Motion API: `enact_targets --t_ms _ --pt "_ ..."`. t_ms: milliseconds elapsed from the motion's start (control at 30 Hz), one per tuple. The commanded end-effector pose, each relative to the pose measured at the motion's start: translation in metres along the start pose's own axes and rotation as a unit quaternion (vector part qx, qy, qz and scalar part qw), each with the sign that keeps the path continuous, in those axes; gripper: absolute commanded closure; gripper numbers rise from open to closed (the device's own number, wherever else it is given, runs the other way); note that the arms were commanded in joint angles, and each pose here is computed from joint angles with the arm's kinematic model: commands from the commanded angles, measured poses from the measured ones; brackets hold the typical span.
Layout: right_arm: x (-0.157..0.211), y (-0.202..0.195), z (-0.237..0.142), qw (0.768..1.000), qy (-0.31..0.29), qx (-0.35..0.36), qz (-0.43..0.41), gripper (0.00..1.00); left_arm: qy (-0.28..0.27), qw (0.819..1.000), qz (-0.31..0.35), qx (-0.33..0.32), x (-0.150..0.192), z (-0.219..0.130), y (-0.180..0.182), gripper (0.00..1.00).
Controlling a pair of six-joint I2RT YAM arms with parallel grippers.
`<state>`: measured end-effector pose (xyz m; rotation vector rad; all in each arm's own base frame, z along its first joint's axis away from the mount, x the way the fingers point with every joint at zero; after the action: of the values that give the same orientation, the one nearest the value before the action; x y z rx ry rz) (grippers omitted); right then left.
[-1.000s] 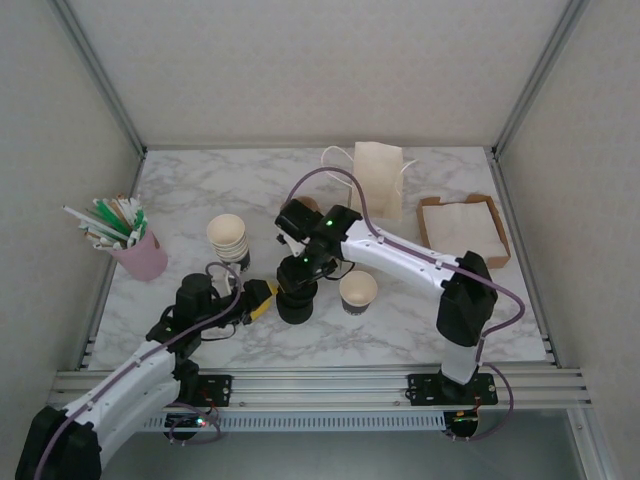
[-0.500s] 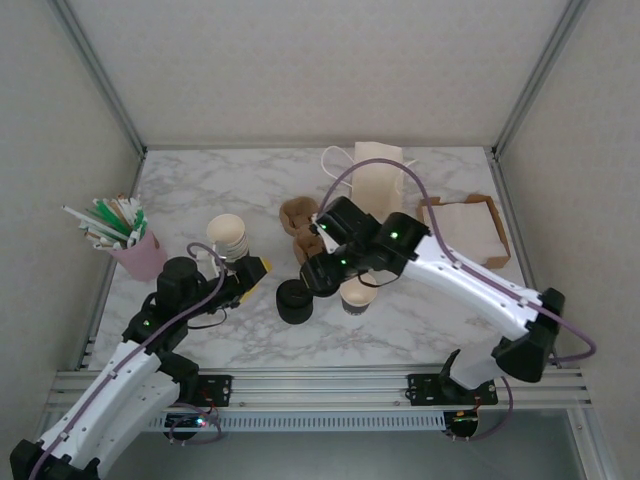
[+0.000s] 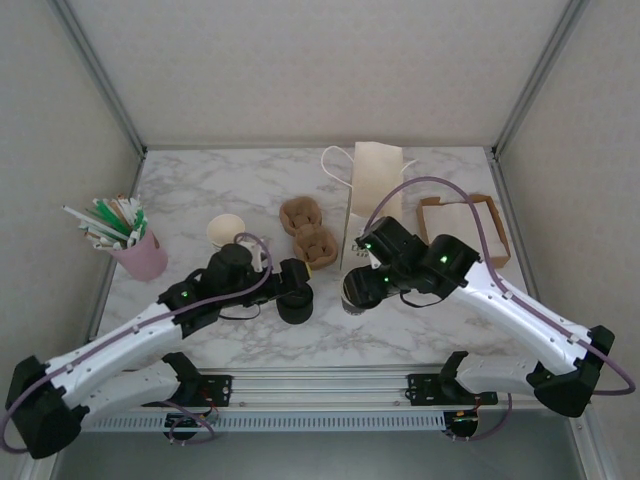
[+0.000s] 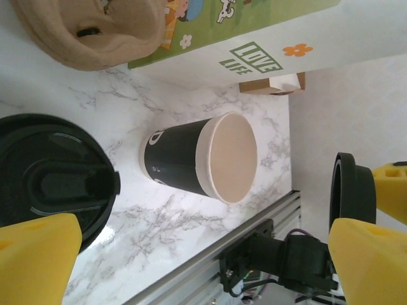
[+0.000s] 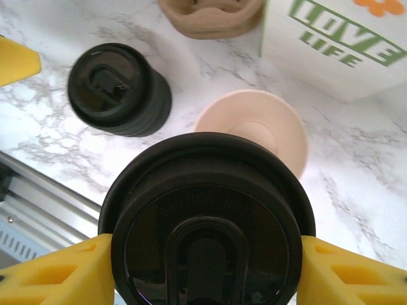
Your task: Pack the takeout coffee
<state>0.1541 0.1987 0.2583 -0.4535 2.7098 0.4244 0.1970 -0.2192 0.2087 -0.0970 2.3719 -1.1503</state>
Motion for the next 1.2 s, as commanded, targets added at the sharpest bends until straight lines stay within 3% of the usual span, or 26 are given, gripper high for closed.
enact_targets --t_ms 0,167,400,567,1167 --pt "0.001 -0.013 0.005 1.000 0.006 0.028 0.008 0.36 -0.033 0.999 0.041 -0.001 -0.017 0.007 -0.013 0.00" --pt "-0.004 -0.017 0.019 0.998 0.022 0.053 0.006 0.36 -0.049 0.994 0.098 -0.013 -0.024 0.009 -0.014 0.00" --pt "-0.014 -0.019 0.041 0.995 0.039 0.091 -0.007 0.37 -0.096 0.982 0.156 0.045 -0.025 -0.015 -0.026 0.00" --pt "-0.020 -0.015 0.055 0.994 0.047 0.095 -0.013 0.37 -0.116 0.979 0.162 0.051 -0.023 -0.026 -0.023 0.00" --pt "-0.028 -0.009 0.077 0.992 0.069 0.103 -0.028 0.37 -0.102 0.982 0.157 0.036 -0.019 -0.016 -0.013 0.00"
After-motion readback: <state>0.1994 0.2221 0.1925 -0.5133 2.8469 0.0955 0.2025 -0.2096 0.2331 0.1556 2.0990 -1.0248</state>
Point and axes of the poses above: each hand's point on the last joint's axis, 136 mm out from that joint toward the fingers, its own z axis out along the fingers, its own y axis along the line the jaws close on, x = y × z, the point moved 4 cm from there along -z, back along the fingers, and after that the axes turned 6 degrees about z, right-handed, at the moved point
